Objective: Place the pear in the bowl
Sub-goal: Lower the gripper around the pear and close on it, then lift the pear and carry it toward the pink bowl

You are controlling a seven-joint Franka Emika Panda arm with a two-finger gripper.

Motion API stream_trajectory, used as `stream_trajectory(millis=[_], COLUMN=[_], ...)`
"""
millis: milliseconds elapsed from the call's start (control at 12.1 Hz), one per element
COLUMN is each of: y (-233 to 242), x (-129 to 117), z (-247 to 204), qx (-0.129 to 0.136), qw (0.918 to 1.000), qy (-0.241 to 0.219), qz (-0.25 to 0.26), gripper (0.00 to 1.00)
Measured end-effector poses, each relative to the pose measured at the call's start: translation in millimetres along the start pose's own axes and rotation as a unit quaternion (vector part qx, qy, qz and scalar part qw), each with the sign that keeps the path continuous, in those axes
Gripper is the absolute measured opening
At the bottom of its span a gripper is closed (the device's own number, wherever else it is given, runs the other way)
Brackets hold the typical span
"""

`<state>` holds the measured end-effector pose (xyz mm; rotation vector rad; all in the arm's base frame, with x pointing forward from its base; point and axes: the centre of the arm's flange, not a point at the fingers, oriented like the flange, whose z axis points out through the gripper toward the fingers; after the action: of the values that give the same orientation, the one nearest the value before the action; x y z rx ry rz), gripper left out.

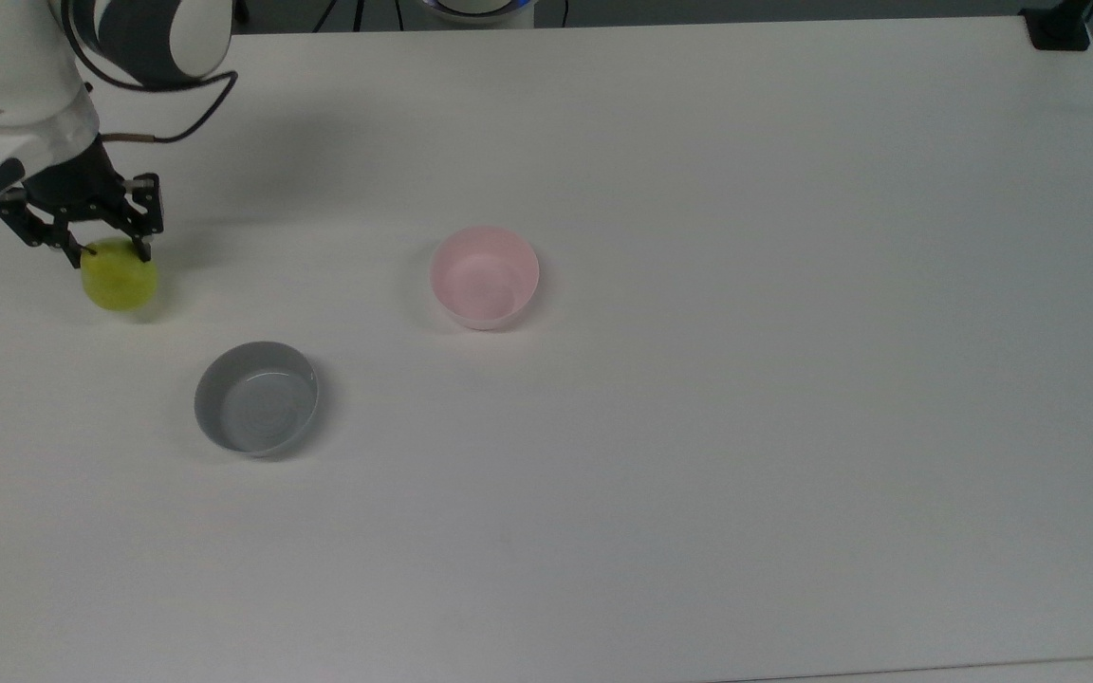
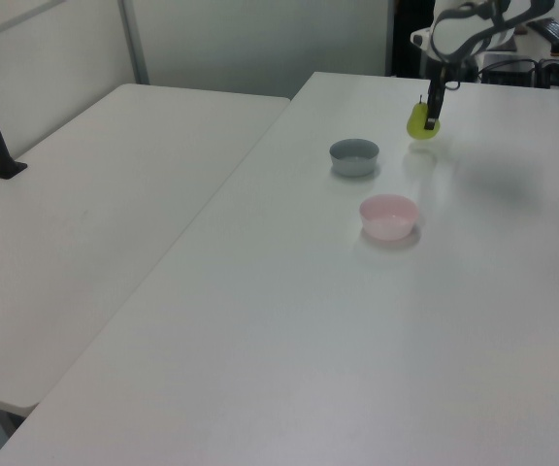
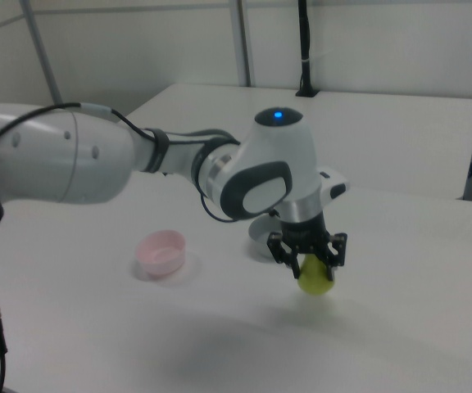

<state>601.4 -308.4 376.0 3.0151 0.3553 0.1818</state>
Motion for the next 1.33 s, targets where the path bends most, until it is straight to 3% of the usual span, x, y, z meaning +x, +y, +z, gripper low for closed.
stream_trajectory(millis=[332, 746, 995, 1326], y=[-18, -95, -144, -204], x=[1, 5, 10, 34], z=[-100, -208, -244, -254], qx=[0.038, 0.072, 0.083, 0.087], qw=[0.9991, 0.997, 0.9956, 0.9954], qy=[-0.014, -0.024, -0.03, -0.031], qz=[-0.011, 0.017, 0.032, 0.024], gripper=[0.63, 0.63, 0.63, 0.63])
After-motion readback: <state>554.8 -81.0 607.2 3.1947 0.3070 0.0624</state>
